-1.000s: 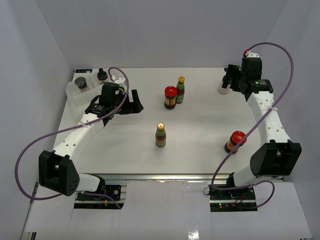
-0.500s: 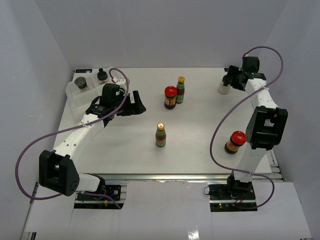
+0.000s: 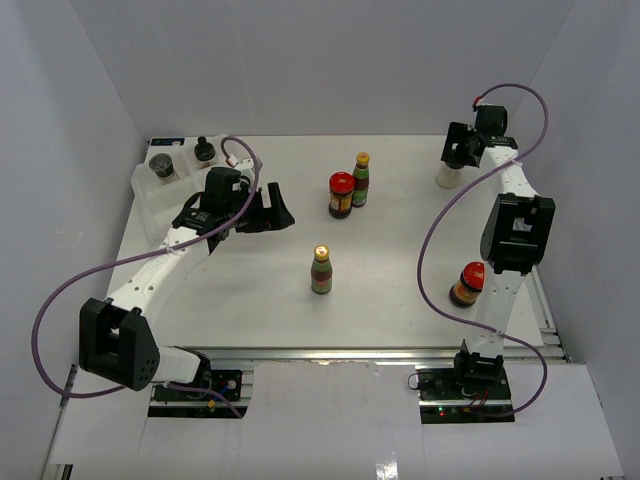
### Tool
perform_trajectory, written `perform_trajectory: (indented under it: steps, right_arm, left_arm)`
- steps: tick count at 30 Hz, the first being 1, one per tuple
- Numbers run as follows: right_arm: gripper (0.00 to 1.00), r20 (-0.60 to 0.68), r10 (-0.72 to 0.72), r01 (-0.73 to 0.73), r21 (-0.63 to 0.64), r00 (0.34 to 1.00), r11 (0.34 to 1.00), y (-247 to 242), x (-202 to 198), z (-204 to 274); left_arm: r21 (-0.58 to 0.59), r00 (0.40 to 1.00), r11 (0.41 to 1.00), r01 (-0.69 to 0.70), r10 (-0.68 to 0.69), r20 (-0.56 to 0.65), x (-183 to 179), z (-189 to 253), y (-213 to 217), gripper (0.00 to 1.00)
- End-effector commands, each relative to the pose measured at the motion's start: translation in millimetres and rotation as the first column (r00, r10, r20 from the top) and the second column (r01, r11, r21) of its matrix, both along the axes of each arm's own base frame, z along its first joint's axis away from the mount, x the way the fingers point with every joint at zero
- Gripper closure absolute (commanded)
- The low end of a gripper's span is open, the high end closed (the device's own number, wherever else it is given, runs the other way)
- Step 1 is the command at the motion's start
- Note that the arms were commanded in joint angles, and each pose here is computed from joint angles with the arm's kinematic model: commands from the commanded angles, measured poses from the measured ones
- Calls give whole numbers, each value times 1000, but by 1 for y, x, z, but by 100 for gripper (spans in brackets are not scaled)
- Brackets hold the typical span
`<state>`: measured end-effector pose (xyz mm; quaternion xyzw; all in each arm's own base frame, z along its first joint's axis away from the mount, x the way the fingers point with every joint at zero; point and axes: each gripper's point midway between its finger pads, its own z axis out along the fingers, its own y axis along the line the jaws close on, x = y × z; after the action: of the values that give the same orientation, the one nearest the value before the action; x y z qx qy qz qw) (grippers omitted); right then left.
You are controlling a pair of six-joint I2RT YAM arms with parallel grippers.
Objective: Organize the condiment bottles
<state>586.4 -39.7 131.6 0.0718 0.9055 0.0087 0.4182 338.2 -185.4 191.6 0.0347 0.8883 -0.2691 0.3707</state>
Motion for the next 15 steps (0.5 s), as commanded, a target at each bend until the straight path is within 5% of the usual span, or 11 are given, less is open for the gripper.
perform_trajectory:
  steps: [1,15]
  right_arm:
    - [10,96,29,-24,-51,995,998,-6,19,19]
    - [4,85,60,-57,-42,995,998,-2,33,0]
  left_arm:
    - [-19,999,999,34,-34,17,1,6,-6,2]
    - [-3,1000,1000,16,-16,25,3,7,-2,2]
